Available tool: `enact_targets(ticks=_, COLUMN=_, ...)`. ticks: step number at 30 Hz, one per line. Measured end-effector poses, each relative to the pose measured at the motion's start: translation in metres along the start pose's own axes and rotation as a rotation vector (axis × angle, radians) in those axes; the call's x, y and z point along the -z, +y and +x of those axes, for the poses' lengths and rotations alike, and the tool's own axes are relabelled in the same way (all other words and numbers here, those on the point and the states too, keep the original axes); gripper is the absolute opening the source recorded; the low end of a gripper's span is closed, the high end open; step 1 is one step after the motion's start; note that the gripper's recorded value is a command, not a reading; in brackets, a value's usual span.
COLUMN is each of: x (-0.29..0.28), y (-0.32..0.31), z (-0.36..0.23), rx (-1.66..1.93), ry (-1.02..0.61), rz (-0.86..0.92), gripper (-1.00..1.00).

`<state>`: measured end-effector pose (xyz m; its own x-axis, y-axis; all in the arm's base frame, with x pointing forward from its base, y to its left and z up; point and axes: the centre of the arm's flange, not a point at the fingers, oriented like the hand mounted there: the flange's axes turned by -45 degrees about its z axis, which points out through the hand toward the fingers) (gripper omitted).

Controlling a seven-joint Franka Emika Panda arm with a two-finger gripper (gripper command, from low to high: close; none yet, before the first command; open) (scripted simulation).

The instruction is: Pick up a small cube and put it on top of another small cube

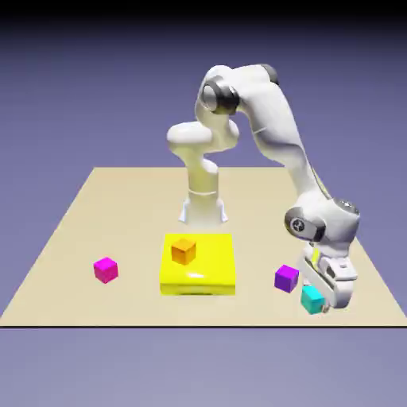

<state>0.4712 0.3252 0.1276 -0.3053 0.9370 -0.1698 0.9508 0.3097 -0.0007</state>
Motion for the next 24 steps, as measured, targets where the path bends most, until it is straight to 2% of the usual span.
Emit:
enact_targets(ticks=4, x=0.068, y=0.000, z=-0.003, rx=0.000, ry=0.001, rz=0.000, gripper=-1.00)
enact_targets(ticks=9, x=0.091, y=-0.014, z=-0.111, rx=-0.345, ry=-0.069, rz=0.042, gripper=-1.00)
enact_targets(ticks=15, x=0.115, y=-0.062, z=-0.236, rx=-0.801, ry=-0.101, rz=0.104, gripper=-1.00)
enact_targets(ticks=24, x=0.141, y=-0.176, z=-0.347, rx=-1.437, ry=-0.029, rz=0.233, gripper=-1.00)
